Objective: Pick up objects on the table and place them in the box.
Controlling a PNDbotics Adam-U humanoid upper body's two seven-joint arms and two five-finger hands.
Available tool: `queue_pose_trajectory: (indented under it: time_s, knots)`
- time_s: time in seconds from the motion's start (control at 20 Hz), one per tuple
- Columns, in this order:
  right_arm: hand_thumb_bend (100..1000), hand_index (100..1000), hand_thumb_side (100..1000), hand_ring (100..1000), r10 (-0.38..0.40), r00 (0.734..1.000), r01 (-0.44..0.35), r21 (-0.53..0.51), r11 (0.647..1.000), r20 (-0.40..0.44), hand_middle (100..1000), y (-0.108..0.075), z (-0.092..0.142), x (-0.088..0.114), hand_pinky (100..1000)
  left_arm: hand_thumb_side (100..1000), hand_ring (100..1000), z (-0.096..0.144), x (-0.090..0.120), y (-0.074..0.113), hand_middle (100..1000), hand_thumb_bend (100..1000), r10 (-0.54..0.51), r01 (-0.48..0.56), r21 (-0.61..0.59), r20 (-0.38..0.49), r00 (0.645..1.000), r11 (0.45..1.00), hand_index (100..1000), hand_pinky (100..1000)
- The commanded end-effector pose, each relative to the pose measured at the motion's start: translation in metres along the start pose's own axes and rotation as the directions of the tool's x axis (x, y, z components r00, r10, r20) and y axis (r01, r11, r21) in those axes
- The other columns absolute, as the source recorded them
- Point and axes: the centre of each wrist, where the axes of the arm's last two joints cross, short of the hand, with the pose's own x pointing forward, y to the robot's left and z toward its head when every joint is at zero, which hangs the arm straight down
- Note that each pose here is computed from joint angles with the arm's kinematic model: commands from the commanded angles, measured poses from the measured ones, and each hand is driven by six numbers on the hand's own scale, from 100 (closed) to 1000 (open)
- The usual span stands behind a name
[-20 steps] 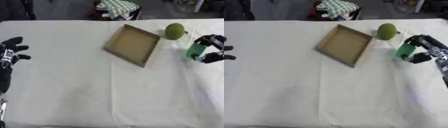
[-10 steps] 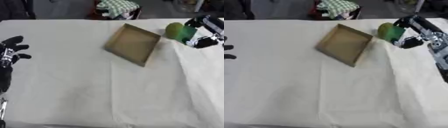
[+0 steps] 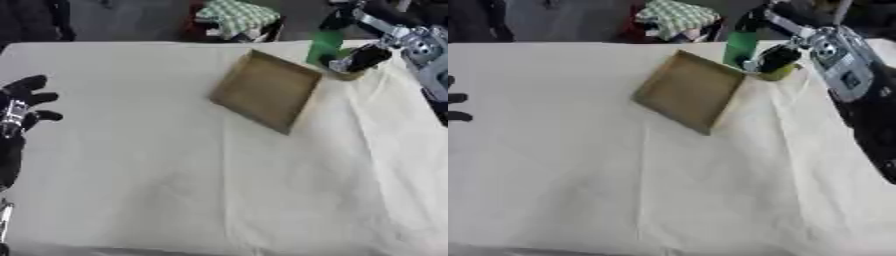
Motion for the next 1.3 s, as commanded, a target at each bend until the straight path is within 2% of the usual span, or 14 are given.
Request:
queue_pose_trajectory:
  time_s: [0.05,0.35,0.65,0.7,0.9,1.0,1.1,1.3]
  knots:
    - [233,797,136,736,0.001,1.000,0.000,0.036,0.999,-0.021,563,0.001,-0.013,0.000,814,642,739,-0.005,0.007,-0.002,795,134,0.001,0.000,-0.022,0.026,1.000,1.000,734,598]
    - [250,861,158,753,-0.017,0.997,0.023,0.086,0.996,-0.071,610,0.031,-0.034,-0.004,825,644,739,-0.007,0.007,-0.006,795,131,0.016,-0.014,-0.039,0.029,0.999,0.999,734,598]
    - [294,905,176,767,-0.013,0.988,0.024,0.071,0.997,-0.155,690,0.053,-0.044,-0.006,828,644,739,-0.008,0.007,-0.010,794,131,0.027,-0.025,-0.052,0.032,0.999,0.998,734,598]
    - [327,934,197,788,0.001,0.987,0.012,0.080,0.997,-0.159,752,0.057,-0.045,-0.006,842,645,739,-0.008,0.007,-0.010,794,131,0.027,-0.025,-0.052,0.031,0.999,0.998,734,598]
    - [379,968,217,813,0.033,0.988,-0.016,0.114,0.993,-0.154,850,0.066,-0.044,-0.009,853,647,739,-0.008,0.007,-0.010,794,127,0.028,-0.027,-0.050,0.031,0.999,0.998,734,599]
    - [417,978,229,827,0.035,0.989,-0.019,0.111,0.994,-0.144,889,0.065,-0.042,-0.011,857,648,740,-0.008,0.007,-0.009,794,126,0.027,-0.026,-0.048,0.031,0.999,0.999,734,599]
    - [435,976,238,824,0.033,0.991,-0.022,0.090,0.996,-0.127,886,0.057,-0.039,-0.012,852,649,740,-0.007,0.007,-0.008,794,126,0.024,-0.023,-0.044,0.031,0.999,0.999,734,599]
    - [447,971,259,822,0.032,0.994,-0.035,-0.028,0.999,-0.109,880,0.014,-0.027,-0.015,847,650,740,-0.007,0.007,-0.006,794,123,0.016,-0.014,-0.036,0.030,0.999,0.999,734,599]
